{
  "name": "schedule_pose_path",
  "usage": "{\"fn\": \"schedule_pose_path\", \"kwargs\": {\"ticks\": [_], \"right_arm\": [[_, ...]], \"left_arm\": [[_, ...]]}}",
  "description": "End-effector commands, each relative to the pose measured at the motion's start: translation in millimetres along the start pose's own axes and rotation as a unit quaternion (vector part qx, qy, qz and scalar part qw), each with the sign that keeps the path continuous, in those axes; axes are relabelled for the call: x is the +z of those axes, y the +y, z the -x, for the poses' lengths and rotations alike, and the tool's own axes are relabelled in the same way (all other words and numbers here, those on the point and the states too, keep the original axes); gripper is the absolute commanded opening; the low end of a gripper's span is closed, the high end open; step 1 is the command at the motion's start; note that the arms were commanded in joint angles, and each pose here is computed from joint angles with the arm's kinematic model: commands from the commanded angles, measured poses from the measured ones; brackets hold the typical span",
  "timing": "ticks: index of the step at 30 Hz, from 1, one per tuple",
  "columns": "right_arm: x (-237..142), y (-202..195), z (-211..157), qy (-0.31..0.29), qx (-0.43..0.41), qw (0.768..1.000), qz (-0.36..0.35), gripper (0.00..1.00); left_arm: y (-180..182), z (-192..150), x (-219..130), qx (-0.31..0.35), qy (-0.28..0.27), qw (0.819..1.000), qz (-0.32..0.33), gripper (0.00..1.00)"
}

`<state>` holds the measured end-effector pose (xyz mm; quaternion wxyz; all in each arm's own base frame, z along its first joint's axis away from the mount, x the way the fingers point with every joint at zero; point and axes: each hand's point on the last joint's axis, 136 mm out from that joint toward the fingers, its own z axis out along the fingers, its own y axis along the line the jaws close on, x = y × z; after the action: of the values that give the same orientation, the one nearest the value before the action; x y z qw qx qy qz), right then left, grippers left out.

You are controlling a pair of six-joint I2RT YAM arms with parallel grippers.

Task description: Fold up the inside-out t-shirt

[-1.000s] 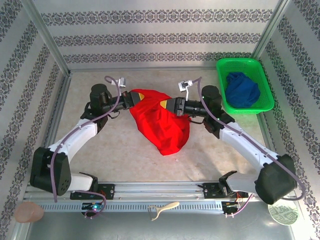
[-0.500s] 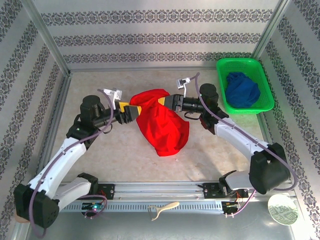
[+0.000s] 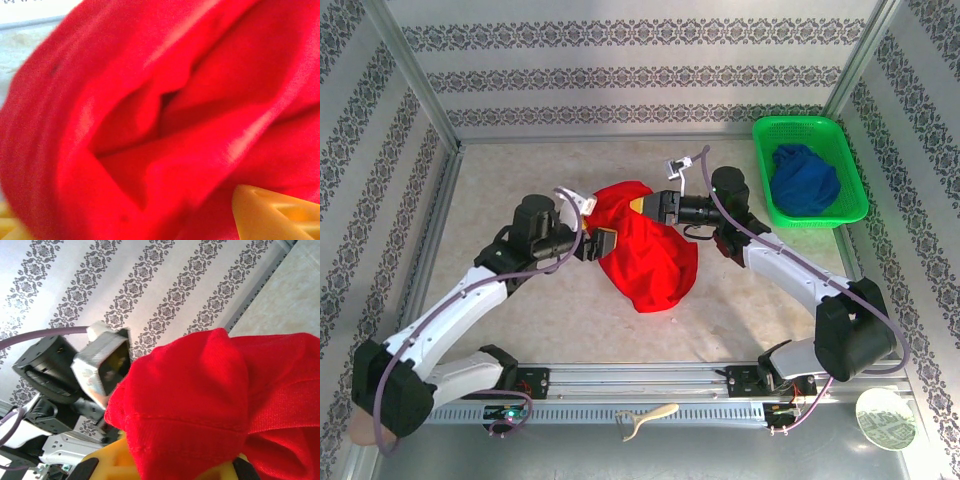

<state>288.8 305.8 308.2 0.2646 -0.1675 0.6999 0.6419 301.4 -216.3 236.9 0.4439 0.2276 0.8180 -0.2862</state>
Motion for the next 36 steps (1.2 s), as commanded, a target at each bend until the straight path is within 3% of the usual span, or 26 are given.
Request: {"fn": "schedule_pose_path", "kwargs": {"ticks": [1, 6, 9, 11, 18, 20, 22, 25, 29, 32, 36], "right_arm": [[4.7, 29.9, 7.8, 0.005, -0.036, 0.999, 0.039, 0.0], [3.5, 29.1, 2.8, 0.012, -0.034, 0.999, 0.038, 0.0], [-0.8, 21.8, -0.1, 0.007, -0.031, 0.999, 0.028, 0.0], [-4.9, 14.9, -1.3, 0.001, -0.029, 0.999, 0.018, 0.0], [-23.4, -26.4, 5.8, -0.038, -0.002, 0.999, -0.036, 0.01], [-30.4, -51.8, 12.3, -0.064, 0.023, 0.995, -0.073, 0.39], [-40.8, -81.5, 14.7, -0.086, 0.055, 0.987, -0.12, 0.58], [-59.0, -107.4, 12.6, -0.113, 0.084, 0.977, -0.163, 0.61], [-89.8, -103.5, 4.0, -0.146, 0.082, 0.96, -0.225, 0.61], [-114.7, -75.3, 0.6, -0.158, 0.054, 0.946, -0.278, 0.62], [-120.8, -18.7, 5.2, -0.146, 0.002, 0.949, -0.278, 0.63]], "left_arm": [[5.4, 19.3, 7.2, 0.032, -0.016, 0.999, 0.018, 0.77], [10.2, 30.0, 18.7, 0.032, -0.023, 0.999, 0.024, 0.71], [2.3, 37.4, 15.8, 0.031, -0.031, 0.999, 0.006, 0.39], [-6.7, 44.1, 7.6, 0.026, -0.046, 0.999, -0.012, 0.0], [-43.5, 67.1, -24.8, -0.019, -0.089, 0.989, -0.117, 0.0], [-54.2, 74.9, -31.3, -0.038, -0.097, 0.982, -0.157, 0.0], [-60.8, 79.7, -34.0, -0.056, -0.1, 0.976, -0.185, 0.0], [-67.1, 84.5, -34.4, -0.085, -0.105, 0.966, -0.219, 0.0], [-71.4, 94.4, -34.8, -0.12, -0.116, 0.954, -0.25, 0.0], [-72.1, 97.4, -37.1, -0.152, -0.111, 0.949, -0.254, 0.0], [-70.9, 94.9, -40.6, -0.183, -0.093, 0.948, -0.241, 0.0]]}}
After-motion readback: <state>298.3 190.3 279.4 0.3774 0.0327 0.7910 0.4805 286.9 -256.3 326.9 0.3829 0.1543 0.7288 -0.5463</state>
